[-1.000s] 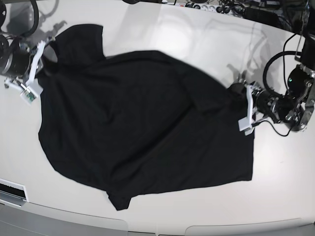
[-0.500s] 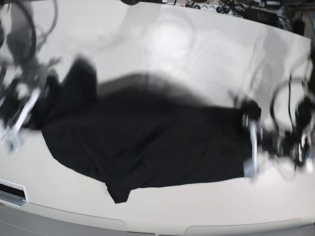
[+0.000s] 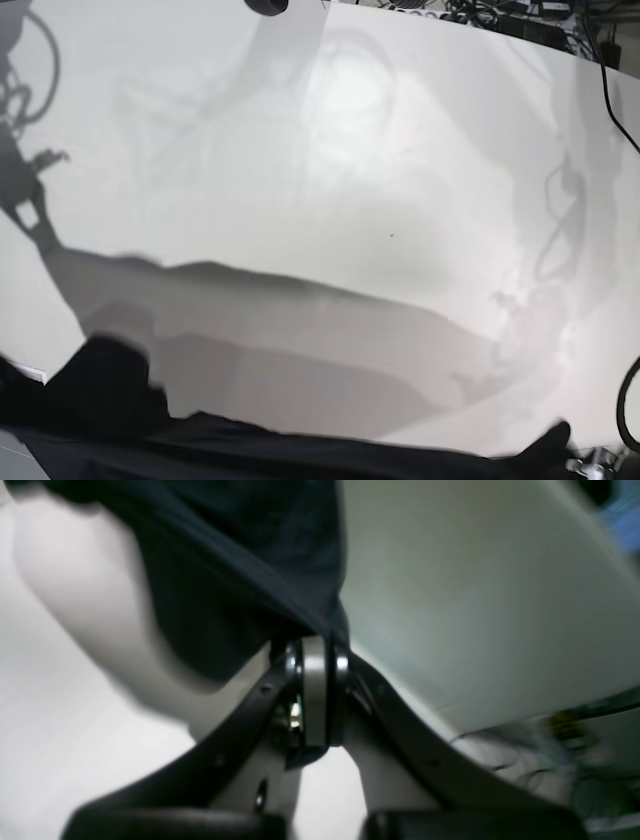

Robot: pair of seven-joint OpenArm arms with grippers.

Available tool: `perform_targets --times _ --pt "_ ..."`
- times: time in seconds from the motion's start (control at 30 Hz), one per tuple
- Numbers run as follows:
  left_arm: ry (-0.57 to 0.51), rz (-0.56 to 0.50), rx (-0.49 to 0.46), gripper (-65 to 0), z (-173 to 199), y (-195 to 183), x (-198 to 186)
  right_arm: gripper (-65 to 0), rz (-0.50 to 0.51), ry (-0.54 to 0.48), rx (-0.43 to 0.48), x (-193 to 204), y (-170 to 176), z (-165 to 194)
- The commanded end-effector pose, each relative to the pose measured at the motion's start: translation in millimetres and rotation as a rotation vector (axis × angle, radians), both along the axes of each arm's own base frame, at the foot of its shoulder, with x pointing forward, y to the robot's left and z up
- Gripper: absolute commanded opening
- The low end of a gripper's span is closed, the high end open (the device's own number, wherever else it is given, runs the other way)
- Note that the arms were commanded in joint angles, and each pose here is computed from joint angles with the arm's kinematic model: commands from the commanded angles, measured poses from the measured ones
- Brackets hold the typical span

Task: Layout the t-shirt on the table in an organized manner, then fold the t-shirt properly
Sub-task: 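Lift the black t-shirt high with both grippers and swing it over the table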

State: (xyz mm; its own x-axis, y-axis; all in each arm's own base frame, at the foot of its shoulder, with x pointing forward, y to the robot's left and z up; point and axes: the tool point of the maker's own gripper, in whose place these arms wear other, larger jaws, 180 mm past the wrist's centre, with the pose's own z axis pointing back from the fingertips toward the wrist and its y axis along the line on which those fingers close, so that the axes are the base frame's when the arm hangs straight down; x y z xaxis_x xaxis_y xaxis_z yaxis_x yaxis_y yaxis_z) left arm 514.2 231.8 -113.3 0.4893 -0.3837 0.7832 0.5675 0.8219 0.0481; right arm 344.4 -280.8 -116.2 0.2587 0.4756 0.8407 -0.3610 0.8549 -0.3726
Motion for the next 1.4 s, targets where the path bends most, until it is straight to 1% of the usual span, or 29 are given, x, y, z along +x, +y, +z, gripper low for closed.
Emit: perform_targets --times 0.0,0.07,0.13,0.2,0.33,0.47,0.57,0.63,0.67,0.73,0.77,0.8,0.87,0.9,0.97,1.0,1.03,1.07,1.13,1.23,1.3,1.37 --pt "-0.025 0.02 -0.027 -65.0 6.2 7.9 -0.4 -65.0 -0.033 0.011 -0.029 -2.9 -10.4 1.9" --pt "0.062 0.023 -0.016 -65.0 -40.3 17.1 -13.9 -65.0 -0.001 0.077 0.004 -10.9 -0.7 -22.6" --pt "0.124 -0.002 -0.018 -65.0 -77.3 16.1 -26.6 -65.0 0.046 0.126 0.036 -18.0 12.7 -45.1" --pt "0.181 -0.03 -0.022 -65.0 -107.5 8.8 -38.7 -65.0 0.076 0.18 0.059 -24.3 22.5 -67.9" --pt "0.287 -0.033 -0.032 -65.0 -157.0 5.7 -64.8 -65.0 0.104 0.307 0.113 -45.1 36.3 -116.7" --pt "0.377 -0.031 -0.027 -65.0 -193.6 7.5 -89.9 -65.0 0.111 0.375 0.173 -55.4 50.2 -143.0" --pt "0.454 -0.043 -0.041 -65.0 -211.1 5.2 -109.1 -65.0 0.103 0.445 0.171 -66.5 52.1 -159.0" --pt "0.475 -0.051 -0.053 -65.0 -215.1 3.4 -115.1 -65.0 0.112 0.458 0.164 -71.1 52.4 -163.2" --pt "0.459 -0.061 -0.06 -65.0 -212.7 1.1 -112.7 -65.0 0.117 0.455 0.156 -70.7 52.3 -162.8" --pt "0.379 -0.064 -0.087 -65.0 -192.7 -3.4 -94.3 -65.0 0.128 0.397 0.146 -59.0 51.2 -148.8" --pt "0.322 -0.063 -0.101 -65.0 -174.2 -5.0 -80.0 -65.0 0.112 0.354 0.133 -48.4 45.9 -137.3" --pt "0.261 -0.061 -0.109 -65.0 -150.2 -5.8 -64.2 -65.0 0.076 0.308 0.112 -35.8 36.7 -123.2" --pt "0.118 -0.069 -0.106 -65.0 -84.8 -6.1 -31.6 -65.0 -0.034 0.192 0.058 -7.7 9.2 -83.7" --pt "0.032 -0.072 -0.104 -65.0 -42.4 -5.9 -16.3 -65.0 -0.095 0.125 0.026 4.9 -7.1 -58.1" --pt "-0.172 -0.073 -0.115 -65.0 57.6 -6.4 5.9 -65.0 -0.201 -0.015 -0.03 21.7 -37.0 -0.8" --pt "-0.214 -0.054 -0.14 -65.0 78.0 -6.1 9.9 -65.0 -0.23 -0.074 -0.043 24.8 -46.9 26.0" --pt "-0.218 -0.036 -0.166 -65.0 80.7 -6.5 11.7 -65.0 -0.241 -0.121 -0.058 25.7 -53.0 48.0" --pt "-0.215 -0.037 -0.17 -65.0 80.6 -8.5 12.2 -65.0 -0.239 -0.155 -0.07 25.2 -56.1 64.6" --pt "-0.192 -0.051 -0.15 -65.0 75.1 -11.3 10.6 -65.0 -0.208 -0.178 -0.09 23.4 -54.6 80.2" --pt "-0.157 -0.059 -0.127 -65.0 67.8 -13.0 8.7 -65.0 -0.161 -0.137 -0.093 20.7 -47.6 72.6" --pt "-0.148 -0.061 -0.121 -65.0 66.1 -12.1 7.5 -65.0 -0.123 -0.089 -0.091 17.8 -41.3 58.0" --pt "-0.137 -0.052 -0.107 -65.0 63.8 -7.5 6.3 -65.0 -0.107 -0.028 -0.101 13.5 -39.6 39.1"
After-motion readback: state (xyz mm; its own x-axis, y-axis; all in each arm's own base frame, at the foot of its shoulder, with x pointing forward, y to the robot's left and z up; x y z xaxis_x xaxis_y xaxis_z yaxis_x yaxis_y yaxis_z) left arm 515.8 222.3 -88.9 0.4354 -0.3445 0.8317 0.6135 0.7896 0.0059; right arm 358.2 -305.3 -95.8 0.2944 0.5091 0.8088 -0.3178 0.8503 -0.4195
